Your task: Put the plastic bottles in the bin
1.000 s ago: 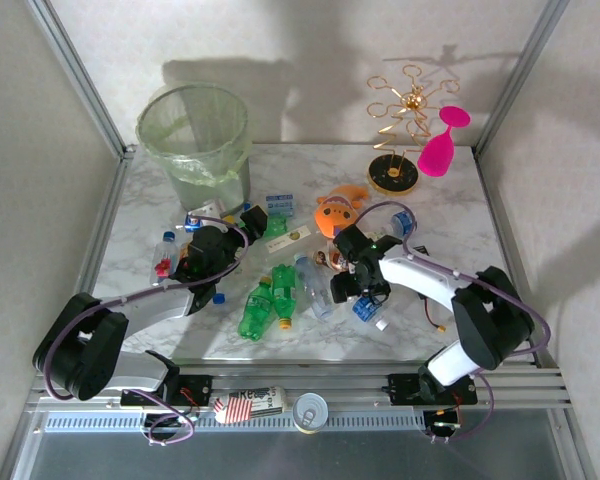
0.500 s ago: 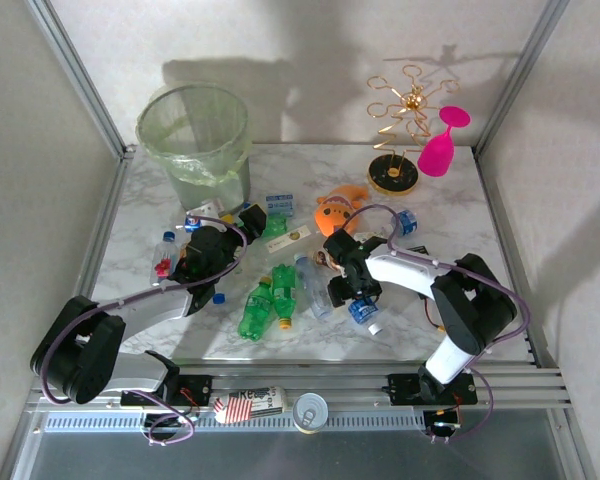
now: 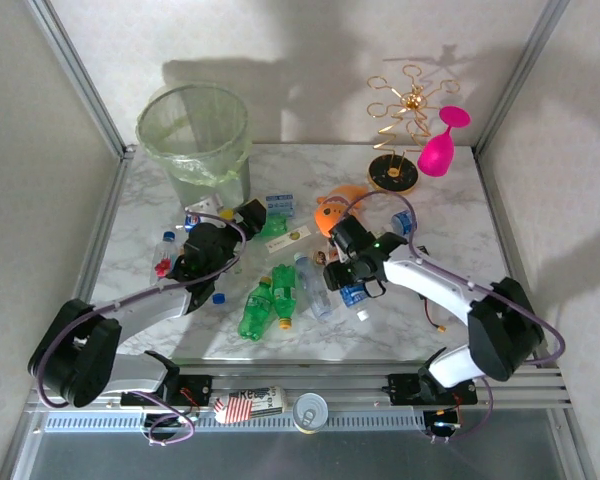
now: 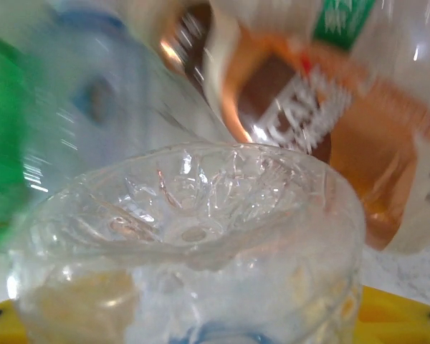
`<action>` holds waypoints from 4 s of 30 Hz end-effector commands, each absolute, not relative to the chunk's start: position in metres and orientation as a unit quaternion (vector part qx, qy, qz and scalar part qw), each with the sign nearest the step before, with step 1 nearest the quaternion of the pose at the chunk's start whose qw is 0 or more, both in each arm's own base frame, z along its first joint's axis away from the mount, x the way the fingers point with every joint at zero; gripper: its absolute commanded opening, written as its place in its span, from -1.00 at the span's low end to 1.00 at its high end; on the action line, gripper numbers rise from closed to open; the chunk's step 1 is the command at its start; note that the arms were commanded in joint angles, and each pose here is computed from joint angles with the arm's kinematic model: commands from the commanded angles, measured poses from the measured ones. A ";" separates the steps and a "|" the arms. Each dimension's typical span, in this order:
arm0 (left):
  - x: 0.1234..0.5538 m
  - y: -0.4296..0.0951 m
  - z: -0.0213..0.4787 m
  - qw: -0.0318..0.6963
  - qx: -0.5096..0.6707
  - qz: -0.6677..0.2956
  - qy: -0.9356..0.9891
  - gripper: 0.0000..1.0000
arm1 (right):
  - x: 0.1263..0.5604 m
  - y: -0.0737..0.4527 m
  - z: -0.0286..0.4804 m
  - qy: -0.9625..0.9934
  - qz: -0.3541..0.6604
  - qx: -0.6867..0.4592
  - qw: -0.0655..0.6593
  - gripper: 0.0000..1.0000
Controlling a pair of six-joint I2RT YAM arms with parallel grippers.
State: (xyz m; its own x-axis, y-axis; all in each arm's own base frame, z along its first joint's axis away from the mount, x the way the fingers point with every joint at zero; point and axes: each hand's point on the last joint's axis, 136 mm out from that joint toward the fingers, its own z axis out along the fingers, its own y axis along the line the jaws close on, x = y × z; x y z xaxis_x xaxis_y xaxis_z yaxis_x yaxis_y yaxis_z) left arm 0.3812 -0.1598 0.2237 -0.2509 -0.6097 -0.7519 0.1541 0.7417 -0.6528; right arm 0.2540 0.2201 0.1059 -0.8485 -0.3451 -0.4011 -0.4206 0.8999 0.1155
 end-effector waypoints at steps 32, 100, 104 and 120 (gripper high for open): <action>0.307 -0.296 0.255 0.496 0.169 -0.425 0.739 0.99 | 0.379 0.293 0.289 0.782 0.503 -0.078 0.360 -0.21; 0.468 -0.152 0.400 0.628 -0.044 -0.223 0.744 -0.04 | 0.373 0.203 0.275 0.799 0.363 0.023 0.479 0.98; 0.497 -0.115 0.422 0.645 -0.074 -0.173 0.741 -0.05 | 0.367 0.207 0.258 0.807 0.373 0.023 0.456 0.98; 0.583 -0.028 0.343 0.546 -0.139 -0.008 0.826 -0.09 | 0.348 0.188 0.243 0.823 0.337 0.029 0.457 0.98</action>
